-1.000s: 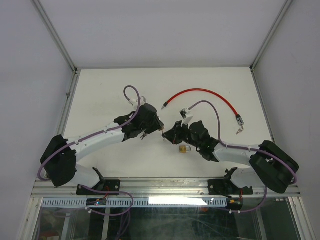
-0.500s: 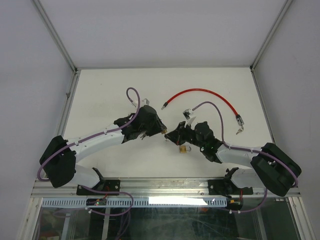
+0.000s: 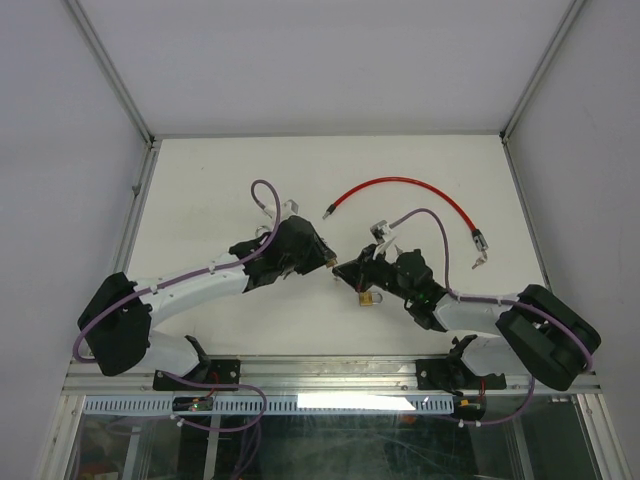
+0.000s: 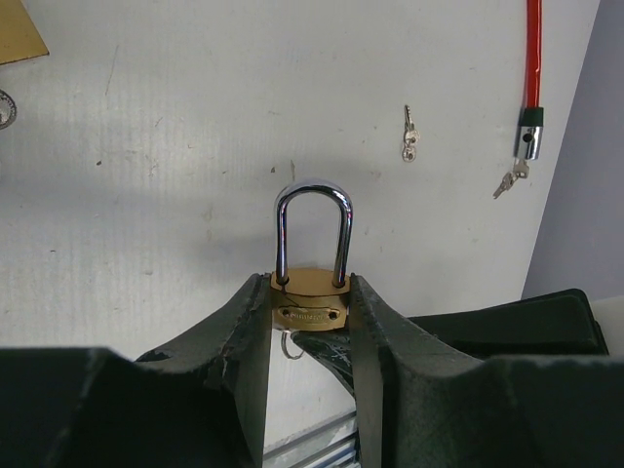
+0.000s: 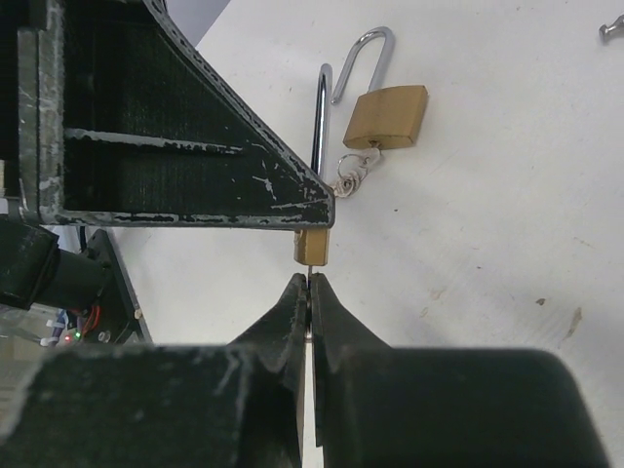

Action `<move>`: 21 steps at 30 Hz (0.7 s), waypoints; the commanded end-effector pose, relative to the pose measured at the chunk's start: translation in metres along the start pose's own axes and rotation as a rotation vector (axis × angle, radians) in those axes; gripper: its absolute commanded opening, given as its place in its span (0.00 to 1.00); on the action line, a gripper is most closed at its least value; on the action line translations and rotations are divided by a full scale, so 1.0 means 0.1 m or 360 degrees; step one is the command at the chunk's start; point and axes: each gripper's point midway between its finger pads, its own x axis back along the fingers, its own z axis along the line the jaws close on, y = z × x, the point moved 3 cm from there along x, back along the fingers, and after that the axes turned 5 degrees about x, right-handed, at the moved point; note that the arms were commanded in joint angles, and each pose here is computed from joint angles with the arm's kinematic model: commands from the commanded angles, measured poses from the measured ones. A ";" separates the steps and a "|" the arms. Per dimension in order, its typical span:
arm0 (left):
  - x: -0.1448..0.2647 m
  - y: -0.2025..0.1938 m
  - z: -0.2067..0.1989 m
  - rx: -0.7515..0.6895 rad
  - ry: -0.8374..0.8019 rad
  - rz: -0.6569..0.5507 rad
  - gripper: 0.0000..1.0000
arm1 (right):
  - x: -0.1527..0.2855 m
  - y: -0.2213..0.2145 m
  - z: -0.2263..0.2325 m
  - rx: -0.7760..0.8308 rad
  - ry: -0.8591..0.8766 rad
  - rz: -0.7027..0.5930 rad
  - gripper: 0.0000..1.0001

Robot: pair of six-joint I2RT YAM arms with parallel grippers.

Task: Unlock with the key
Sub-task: Unlock the lock.

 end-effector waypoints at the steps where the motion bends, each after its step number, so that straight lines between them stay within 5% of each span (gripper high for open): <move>1: 0.30 -0.62 -0.29 -0.0016 -0.0253 0.0443 0.00 | -0.07 1.03 0.32 0.0203 0.0158 -0.0652 0.00; 11: 0.59 -0.48 -0.49 -0.0075 -0.0619 0.0314 0.00 | 0.01 1.10 0.53 -0.0057 0.0575 -0.0635 0.00; 21: 0.83 -0.46 -0.59 -0.0115 -0.0962 0.0281 0.00 | -0.09 1.07 0.50 -0.0304 0.0680 -0.0515 0.00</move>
